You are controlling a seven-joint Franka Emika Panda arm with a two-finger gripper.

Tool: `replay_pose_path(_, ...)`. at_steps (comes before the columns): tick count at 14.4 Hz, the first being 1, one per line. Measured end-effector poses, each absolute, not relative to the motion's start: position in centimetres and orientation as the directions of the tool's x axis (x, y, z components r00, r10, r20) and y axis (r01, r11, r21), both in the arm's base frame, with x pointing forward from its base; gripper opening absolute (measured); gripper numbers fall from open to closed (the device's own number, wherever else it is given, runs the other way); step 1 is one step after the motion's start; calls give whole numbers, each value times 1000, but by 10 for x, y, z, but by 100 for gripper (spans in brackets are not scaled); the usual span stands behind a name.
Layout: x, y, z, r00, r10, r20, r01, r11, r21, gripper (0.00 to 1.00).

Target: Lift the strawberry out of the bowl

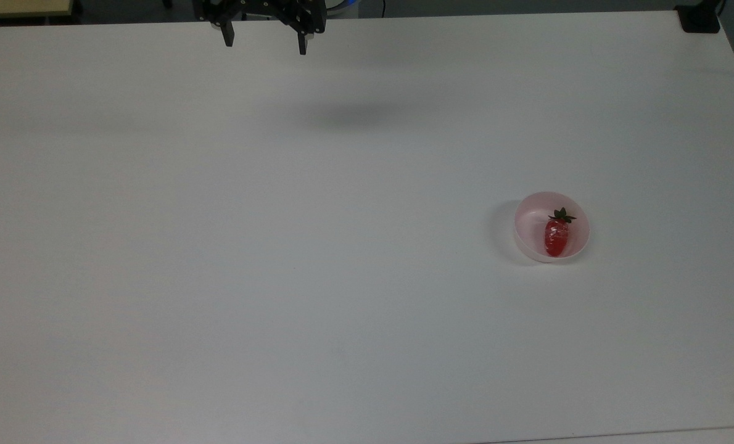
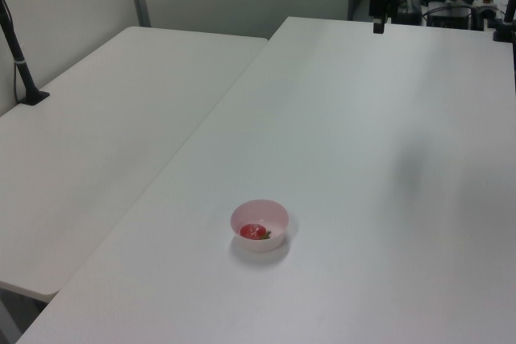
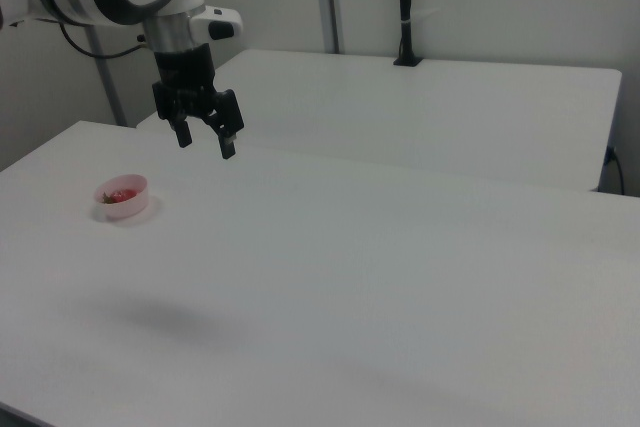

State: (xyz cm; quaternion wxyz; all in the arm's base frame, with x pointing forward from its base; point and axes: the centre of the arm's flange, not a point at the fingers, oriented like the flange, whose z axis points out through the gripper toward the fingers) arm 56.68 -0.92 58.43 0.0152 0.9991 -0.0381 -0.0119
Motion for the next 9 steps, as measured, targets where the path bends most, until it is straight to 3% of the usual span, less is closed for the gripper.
replay_pose_path(5,576,24,566,999,-20,-49,-18,-999,34,100)
replay_pose_path(9,618,107,526,1000,14,-10,14,-999,41,100)
